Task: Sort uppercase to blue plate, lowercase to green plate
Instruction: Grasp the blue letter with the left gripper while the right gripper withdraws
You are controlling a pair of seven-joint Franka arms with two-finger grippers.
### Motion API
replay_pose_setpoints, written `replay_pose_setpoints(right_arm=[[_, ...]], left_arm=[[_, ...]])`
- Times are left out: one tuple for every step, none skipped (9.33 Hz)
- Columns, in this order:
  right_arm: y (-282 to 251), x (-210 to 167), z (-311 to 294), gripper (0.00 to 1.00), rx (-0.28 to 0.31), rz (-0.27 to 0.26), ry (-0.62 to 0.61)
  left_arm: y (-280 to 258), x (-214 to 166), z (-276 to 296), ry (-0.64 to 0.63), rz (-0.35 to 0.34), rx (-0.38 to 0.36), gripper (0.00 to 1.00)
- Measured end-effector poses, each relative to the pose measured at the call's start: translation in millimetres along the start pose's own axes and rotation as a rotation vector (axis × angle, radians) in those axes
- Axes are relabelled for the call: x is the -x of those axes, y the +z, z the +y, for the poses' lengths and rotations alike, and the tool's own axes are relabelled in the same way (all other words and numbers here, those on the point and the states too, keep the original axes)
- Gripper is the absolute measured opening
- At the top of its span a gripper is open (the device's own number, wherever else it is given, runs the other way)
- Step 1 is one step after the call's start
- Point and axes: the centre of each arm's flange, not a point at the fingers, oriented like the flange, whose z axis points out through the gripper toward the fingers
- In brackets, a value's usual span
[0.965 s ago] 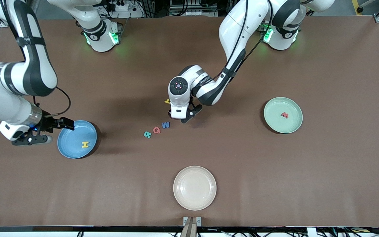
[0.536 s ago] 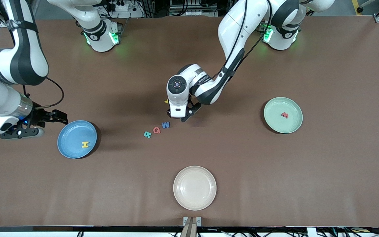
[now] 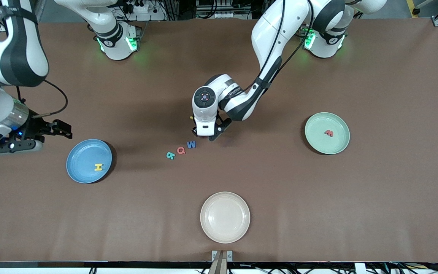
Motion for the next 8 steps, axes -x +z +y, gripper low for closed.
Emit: replay_pose_setpoints(right_arm=[[-9.7, 3.8, 1.2, 1.0, 0.002, 0.007, 0.002], [-17.0, 6.8, 2.5, 1.0, 0.003, 0.01, 0.004], [-25.9, 9.2, 2.7, 1.0, 0.003, 0.009, 0.005], [-38.2, 10.4, 2.7, 1.0, 0.002, 0.007, 0.005], [-48.6, 10.6, 3.1, 1.0, 0.002, 0.009, 0.006], [-54.5, 10.9, 5.0, 1.0, 0.003, 0.014, 0.009], [-57.5, 11.2, 7.1, 1.0, 0.004, 0.019, 0.012], [-57.8, 11.4, 8.5, 1.0, 0.004, 0.019, 0.015]], left_arm=[[-0.3, 0.0, 0.5, 0.0, 0.0, 0.002, 0.73], [-1.3, 0.2, 1.1, 0.0, -0.001, 0.004, 0.67], [-2.0, 0.4, 1.6, 0.0, -0.001, 0.006, 0.63], [-3.0, 0.7, 1.8, 0.001, -0.001, 0.006, 0.55], [-3.3, 0.7, 1.9, 0.001, -0.001, 0.005, 0.53], [-4.0, 1.0, 1.6, 0.001, -0.001, 0.001, 0.46], [-5.6, 1.4, 2.0, 0.001, -0.001, 0.002, 0.42], [-6.0, 1.5, 2.0, 0.001, -0.001, 0.002, 0.41]])
